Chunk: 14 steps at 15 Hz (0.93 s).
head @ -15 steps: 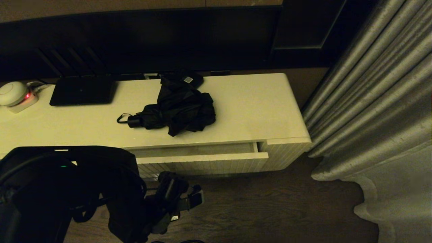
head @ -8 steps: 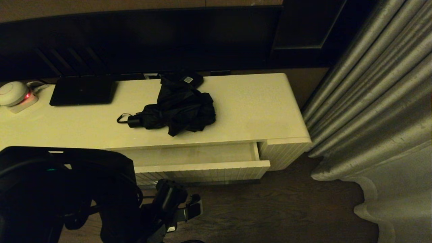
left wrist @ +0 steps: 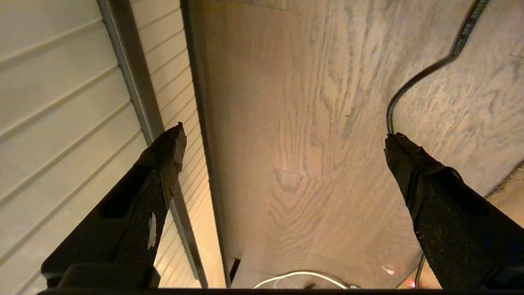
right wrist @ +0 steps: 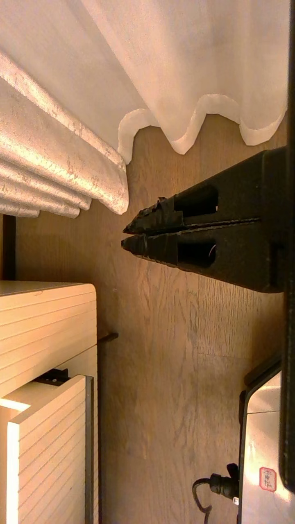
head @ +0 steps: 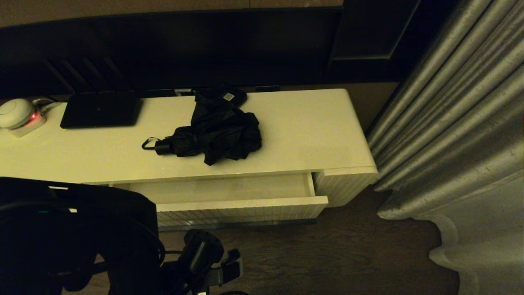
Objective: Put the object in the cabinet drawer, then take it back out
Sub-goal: Open the drawer
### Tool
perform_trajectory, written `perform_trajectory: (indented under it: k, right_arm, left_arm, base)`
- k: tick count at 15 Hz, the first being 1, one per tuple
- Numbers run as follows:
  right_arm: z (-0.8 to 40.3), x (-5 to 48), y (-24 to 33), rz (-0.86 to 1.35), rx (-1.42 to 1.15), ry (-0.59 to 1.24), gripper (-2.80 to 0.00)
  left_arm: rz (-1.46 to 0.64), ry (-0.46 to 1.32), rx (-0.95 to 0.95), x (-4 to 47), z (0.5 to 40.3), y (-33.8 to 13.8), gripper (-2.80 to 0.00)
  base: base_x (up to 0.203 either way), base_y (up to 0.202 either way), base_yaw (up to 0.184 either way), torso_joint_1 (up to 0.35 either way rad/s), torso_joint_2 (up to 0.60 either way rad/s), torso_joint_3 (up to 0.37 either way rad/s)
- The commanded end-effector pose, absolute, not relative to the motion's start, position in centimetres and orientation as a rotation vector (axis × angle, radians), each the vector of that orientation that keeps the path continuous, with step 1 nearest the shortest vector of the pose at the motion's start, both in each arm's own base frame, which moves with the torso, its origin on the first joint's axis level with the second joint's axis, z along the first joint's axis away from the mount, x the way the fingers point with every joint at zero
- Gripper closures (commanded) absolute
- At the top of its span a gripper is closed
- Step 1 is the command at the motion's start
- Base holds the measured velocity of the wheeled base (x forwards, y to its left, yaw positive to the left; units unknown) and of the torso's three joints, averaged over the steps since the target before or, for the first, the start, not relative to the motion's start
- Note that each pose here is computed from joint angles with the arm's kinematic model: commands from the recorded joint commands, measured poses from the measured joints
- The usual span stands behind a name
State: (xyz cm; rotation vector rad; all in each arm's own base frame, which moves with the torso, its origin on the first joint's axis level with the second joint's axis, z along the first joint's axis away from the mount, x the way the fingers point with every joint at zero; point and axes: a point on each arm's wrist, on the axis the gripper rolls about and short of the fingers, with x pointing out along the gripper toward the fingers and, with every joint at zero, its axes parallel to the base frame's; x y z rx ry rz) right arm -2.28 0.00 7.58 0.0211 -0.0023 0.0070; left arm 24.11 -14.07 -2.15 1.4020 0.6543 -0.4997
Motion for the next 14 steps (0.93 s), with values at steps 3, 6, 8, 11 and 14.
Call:
perform_trajectory:
  k: [3,6,8,11,14]
  right_arm:
    - [7.5,-2.3,0.0,0.008,0.021,-0.001,0.00]
    - [7.5,-2.3,0.0,0.008,0.021,-0.001,0.00]
    - [7.5,-2.3,0.0,0.008,0.021,-0.001,0.00]
    - [7.5,-2.3,0.0,0.008,0.021,-0.001,0.00]
    - [7.5,-2.3,0.0,0.008,0.021,-0.001,0.00]
  left_arm:
    - [-0.479,0.612,1.389,24.2,-1.2,-14.3,-2.80]
    - [-0.441,0.555,1.357,24.5,0.6,-14.5,-2.80]
    - [-0.417,0.528,1.326,24.7,1.6,-14.5,-2.80]
    - [-0.398,0.484,1.306,23.8,3.6,-14.0,-2.80]
    - [-0.408,0.456,1.293,22.6,6.0,-13.4,-2.80]
  base:
    - [0.000,0.000,0.000,0.000,0.00,0.000]
    - [0.000,0.000,0.000,0.000,0.00,0.000]
    - [0.000,0.000,0.000,0.000,0.00,0.000]
    - [0.000,0.000,0.000,0.000,0.00,0.000]
    - [0.000,0.000,0.000,0.000,0.00,0.000]
